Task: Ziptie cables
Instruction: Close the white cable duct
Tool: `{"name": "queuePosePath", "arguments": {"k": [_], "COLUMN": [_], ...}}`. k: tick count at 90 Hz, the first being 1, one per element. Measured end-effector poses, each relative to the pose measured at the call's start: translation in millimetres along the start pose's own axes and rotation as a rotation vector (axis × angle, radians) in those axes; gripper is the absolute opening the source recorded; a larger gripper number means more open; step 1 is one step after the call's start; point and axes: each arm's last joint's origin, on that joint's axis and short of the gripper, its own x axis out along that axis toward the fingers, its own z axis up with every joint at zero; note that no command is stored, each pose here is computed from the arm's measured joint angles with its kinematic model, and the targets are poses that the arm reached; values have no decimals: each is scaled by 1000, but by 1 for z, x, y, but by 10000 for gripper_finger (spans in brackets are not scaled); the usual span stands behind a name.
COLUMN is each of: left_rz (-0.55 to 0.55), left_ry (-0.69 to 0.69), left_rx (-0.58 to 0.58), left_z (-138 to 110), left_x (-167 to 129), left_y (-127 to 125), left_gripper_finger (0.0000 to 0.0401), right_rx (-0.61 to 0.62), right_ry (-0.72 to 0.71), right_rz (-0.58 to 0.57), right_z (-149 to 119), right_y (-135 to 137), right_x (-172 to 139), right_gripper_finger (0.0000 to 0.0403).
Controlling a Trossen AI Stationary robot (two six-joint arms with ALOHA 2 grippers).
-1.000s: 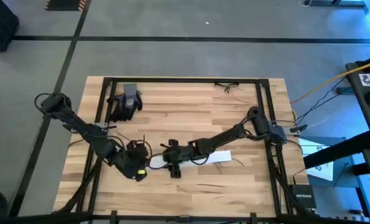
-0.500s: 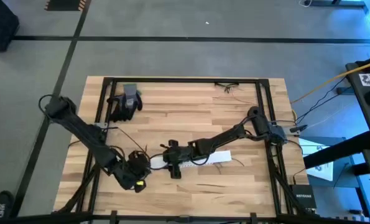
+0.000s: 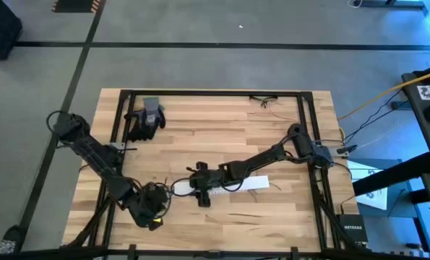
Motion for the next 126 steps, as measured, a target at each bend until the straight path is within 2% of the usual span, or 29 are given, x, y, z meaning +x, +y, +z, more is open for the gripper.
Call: {"name": "queuePosePath", "arguments": {"k": [9, 17, 47, 65, 77, 84, 93, 116, 126], "left_rz": [121, 162, 131, 274, 245, 219, 204, 185, 154], "left_ry": [-33, -47, -78, -2, 26, 47, 81, 119, 147], "left_rx": [-14, 0, 89, 168, 215, 202, 170, 130, 136], "left_z": [-1, 0, 20, 13, 8, 4, 2, 8, 17], "left_x": [-1, 0, -16, -14, -8, -2, 3, 2, -6], "left_y": [11, 15, 16, 34, 37, 41, 45, 43, 38], "left_gripper_finger": [0, 0, 0, 0, 0, 4, 29, 148, 182], "right_rx": [0, 4, -1, -2, -2, -5, -7, -9, -10], "right_ry": [0, 1, -5, -5, -5, -5, -5, -4, -4], "right_rz": [-4, -11, -8, -3, -3, -3, -1, 6, 9], "right_z": [0, 0, 0, 0, 0, 0, 0, 0, 0], "right_y": [0, -1, 0, 0, 0, 0, 0, 1, 1], "right_x": [0, 0, 0, 0, 0, 0, 0, 0, 0], "right_gripper_finger": [227, 227, 227, 227, 227, 227, 227, 227, 227]}}
